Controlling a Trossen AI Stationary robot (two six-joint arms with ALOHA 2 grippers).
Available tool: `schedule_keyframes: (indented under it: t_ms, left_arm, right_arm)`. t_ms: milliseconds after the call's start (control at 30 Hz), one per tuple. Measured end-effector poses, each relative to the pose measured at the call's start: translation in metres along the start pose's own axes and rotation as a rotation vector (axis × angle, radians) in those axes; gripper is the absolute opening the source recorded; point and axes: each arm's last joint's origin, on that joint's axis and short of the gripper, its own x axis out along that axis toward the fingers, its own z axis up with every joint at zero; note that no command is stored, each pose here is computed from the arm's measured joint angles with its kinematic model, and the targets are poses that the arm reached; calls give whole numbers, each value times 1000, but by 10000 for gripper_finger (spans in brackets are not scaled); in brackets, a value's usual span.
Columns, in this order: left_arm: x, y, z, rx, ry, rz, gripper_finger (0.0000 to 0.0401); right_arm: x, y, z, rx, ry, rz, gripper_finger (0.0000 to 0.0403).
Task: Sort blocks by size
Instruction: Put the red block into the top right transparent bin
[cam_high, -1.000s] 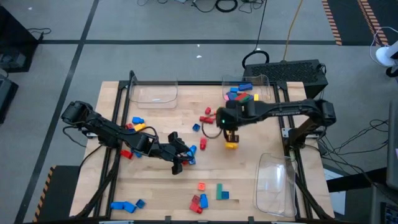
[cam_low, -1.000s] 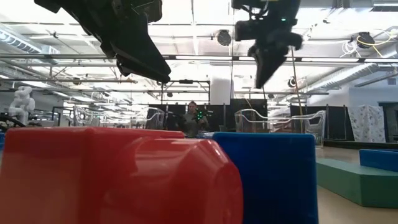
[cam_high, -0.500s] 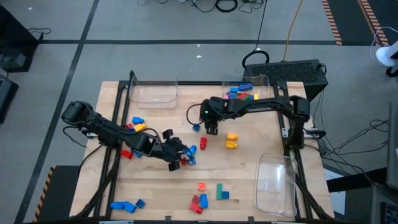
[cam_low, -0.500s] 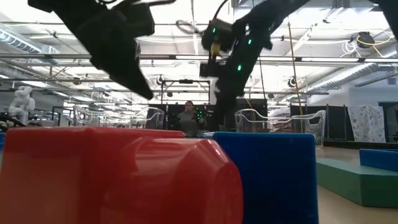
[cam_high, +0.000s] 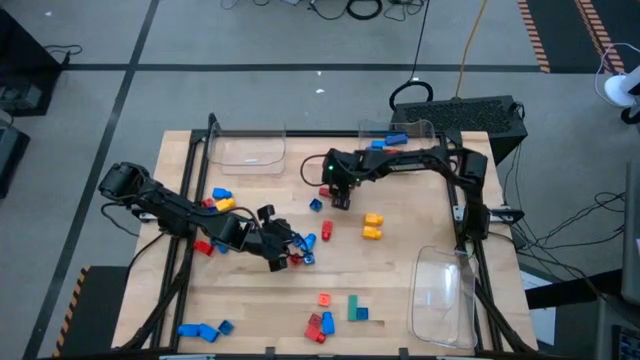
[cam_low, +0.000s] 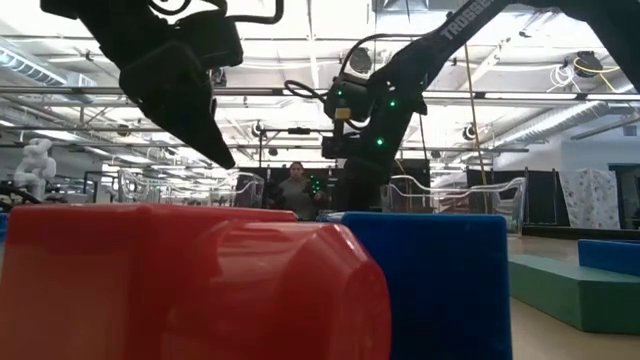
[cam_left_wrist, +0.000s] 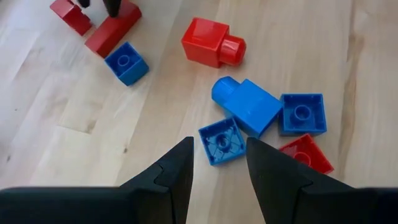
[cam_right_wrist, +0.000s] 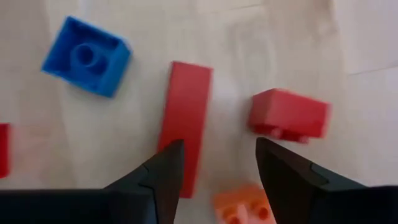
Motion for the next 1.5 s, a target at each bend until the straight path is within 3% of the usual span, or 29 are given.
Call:
schedule_keyframes:
  t_ms: [333,667,833,1000,1133,1333,1500]
  left_arm:
    - [1,3,0,-10,0,21,148]
    - [2,5,2,-21,0,28,148]
    - [2,5,2,-20,0,28,148]
    - [2,5,2,-20,0,28,148]
    - [2,5,1,-20,1,28,148]
    - [2,5,1,-20,1,28,148]
    - [2,5,2,-20,0,26,148]
  right_arm:
    - [0,20,2,-33,-4,50,181]
    - [23,16,-4,-19,44,42,180]
    - [27,20,-6,-28,64,46,143]
    - [12,24,-5,-41,66,49,34]
    - [-12,27,-2,-40,45,19,34]
    - [-68,16,-4,-21,46,-150,34]
    - [-116,-14,-17,122,62,-311,34]
